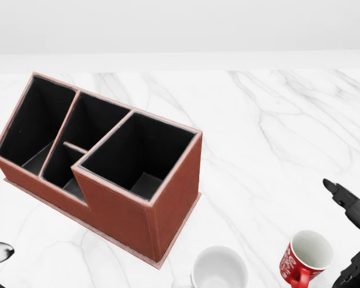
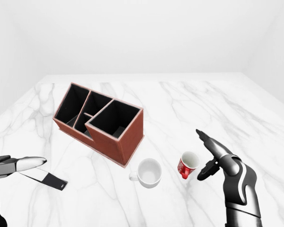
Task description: Pick up the red mug and place it to the right of the caddy.
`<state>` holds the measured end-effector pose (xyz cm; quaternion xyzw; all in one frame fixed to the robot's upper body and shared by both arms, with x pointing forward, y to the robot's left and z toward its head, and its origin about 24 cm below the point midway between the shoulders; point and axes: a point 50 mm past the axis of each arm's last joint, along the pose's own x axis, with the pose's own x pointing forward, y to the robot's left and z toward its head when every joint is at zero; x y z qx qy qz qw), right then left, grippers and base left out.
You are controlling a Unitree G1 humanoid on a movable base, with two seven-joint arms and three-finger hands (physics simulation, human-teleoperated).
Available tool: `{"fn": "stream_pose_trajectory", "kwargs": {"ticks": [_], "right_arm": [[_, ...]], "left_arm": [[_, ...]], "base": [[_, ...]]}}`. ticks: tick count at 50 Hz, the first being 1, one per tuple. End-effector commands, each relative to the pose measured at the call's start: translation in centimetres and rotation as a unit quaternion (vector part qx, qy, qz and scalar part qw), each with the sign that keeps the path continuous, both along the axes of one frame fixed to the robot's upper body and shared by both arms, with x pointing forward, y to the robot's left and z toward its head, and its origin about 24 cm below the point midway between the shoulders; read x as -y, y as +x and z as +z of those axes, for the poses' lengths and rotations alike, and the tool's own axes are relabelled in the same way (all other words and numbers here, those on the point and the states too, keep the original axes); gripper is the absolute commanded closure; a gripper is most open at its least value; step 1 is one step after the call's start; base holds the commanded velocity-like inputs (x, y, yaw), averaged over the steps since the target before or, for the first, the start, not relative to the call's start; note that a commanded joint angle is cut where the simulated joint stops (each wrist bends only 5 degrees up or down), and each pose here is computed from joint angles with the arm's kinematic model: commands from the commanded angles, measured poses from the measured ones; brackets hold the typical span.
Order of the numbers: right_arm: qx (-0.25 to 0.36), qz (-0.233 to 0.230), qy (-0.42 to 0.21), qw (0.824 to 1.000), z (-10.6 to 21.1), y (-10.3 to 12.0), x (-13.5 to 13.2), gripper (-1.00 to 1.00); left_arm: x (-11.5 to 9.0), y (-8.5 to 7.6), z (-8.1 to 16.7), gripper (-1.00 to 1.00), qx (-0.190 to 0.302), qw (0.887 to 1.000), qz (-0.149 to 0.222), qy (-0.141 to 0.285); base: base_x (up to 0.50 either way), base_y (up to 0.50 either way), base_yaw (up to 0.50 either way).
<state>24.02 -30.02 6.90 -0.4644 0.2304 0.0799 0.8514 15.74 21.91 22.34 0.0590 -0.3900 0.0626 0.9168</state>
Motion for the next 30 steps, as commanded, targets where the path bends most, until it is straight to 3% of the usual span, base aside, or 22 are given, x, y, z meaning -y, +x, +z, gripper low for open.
{"fn": "stream_pose_trajectory", "kwargs": {"ticks": [1,14,23,30], "right_arm": [[-0.014,0.014,-0.013,1.000,-0.1,1.3,-0.3,-0.96],[-0.039,0.031,-0.026,0.998,-0.4,3.2,-0.8,-0.97],[-0.079,0.028,-0.047,0.995,-2.1,2.4,-0.7,-0.97],[-0.071,0.034,-0.067,0.995,-2.0,1.8,-1.4,-0.97]], "left_arm": [[0.0,0.1,-0.1,-1.00,-0.003,1.000,0.000,-0.001],[-0.2,0.0,0.0,-1.00,0.000,1.000,0.002,-0.001],[-0.3,-0.1,0.1,-1.00,0.004,1.000,0.004,-0.002],[-0.4,-0.3,0.3,-1.00,0.008,1.000,0.005,-0.002]], "base": [[0.00,0.00,0.00],[0.00,0.00,0.00],[0.00,0.00,0.00],[0.00,0.00,0.00]]}}
